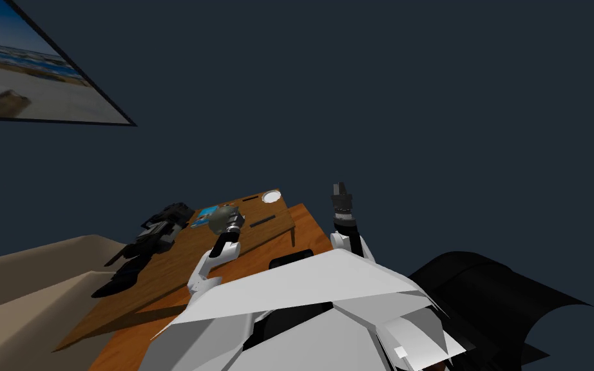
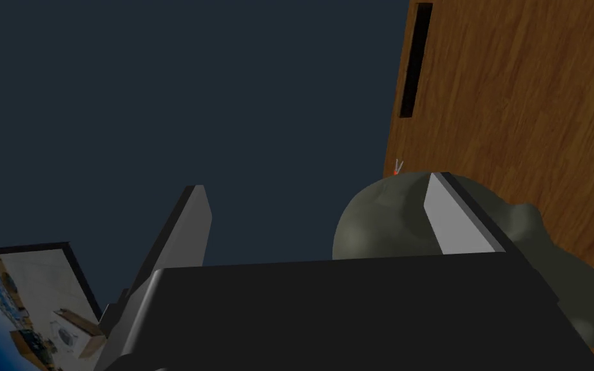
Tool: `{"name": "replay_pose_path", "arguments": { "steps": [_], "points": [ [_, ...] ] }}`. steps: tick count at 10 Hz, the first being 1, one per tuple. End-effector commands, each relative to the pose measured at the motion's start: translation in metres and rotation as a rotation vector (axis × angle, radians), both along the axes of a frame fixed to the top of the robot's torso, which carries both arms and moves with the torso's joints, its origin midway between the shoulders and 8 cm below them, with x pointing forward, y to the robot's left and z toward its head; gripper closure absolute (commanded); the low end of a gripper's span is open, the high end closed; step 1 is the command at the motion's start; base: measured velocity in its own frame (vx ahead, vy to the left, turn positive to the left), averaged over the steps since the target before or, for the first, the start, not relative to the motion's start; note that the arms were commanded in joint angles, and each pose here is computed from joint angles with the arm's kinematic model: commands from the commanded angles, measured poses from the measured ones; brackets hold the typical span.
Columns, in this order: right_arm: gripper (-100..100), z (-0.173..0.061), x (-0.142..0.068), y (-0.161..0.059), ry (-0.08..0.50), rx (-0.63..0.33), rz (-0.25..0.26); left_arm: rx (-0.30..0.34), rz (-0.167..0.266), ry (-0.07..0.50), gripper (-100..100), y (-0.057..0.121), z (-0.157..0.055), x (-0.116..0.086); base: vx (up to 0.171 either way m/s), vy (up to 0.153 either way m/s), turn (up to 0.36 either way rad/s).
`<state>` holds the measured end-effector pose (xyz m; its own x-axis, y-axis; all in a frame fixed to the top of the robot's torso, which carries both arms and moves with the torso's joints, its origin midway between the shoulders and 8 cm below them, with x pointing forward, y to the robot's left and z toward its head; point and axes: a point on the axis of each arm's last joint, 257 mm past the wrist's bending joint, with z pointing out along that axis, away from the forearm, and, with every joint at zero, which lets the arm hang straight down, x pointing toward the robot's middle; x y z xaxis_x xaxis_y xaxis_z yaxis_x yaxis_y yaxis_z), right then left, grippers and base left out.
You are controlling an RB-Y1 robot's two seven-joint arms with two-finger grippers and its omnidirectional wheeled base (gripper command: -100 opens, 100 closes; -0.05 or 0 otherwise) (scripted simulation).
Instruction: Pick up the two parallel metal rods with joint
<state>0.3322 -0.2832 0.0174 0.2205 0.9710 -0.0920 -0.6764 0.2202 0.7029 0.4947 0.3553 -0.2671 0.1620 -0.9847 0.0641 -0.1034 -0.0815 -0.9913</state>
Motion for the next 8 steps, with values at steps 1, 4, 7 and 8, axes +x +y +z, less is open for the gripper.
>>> {"name": "replay_pose_path", "arguments": {
  "steps": [1, 4, 7, 8],
  "points": [
    [0, 0.000, 0.000, 0.000, 0.000, 0.000, 0.000, -0.031, 0.012, 0.061, -100, 0.001, -0.023, 0.003, -0.007, 0.012, -0.126],
    [0, 0.000, 0.000, 0.000, 0.000, 0.000, 0.000, -0.059, 0.027, 0.129, -100, 0.005, -0.050, 0.004, -0.006, 0.010, -0.100],
    [0, 0.000, 0.000, 0.000, 0.000, 0.000, 0.000, -0.105, 0.050, 0.232, -100, 0.011, -0.085, 0.005, -0.007, 0.009, -0.126],
    [0, 0.000, 0.000, 0.000, 0.000, 0.000, 0.000, -0.124, 0.059, 0.262, -100, 0.013, -0.094, 0.008, -0.013, 0.014, -0.240]
  ]
}}
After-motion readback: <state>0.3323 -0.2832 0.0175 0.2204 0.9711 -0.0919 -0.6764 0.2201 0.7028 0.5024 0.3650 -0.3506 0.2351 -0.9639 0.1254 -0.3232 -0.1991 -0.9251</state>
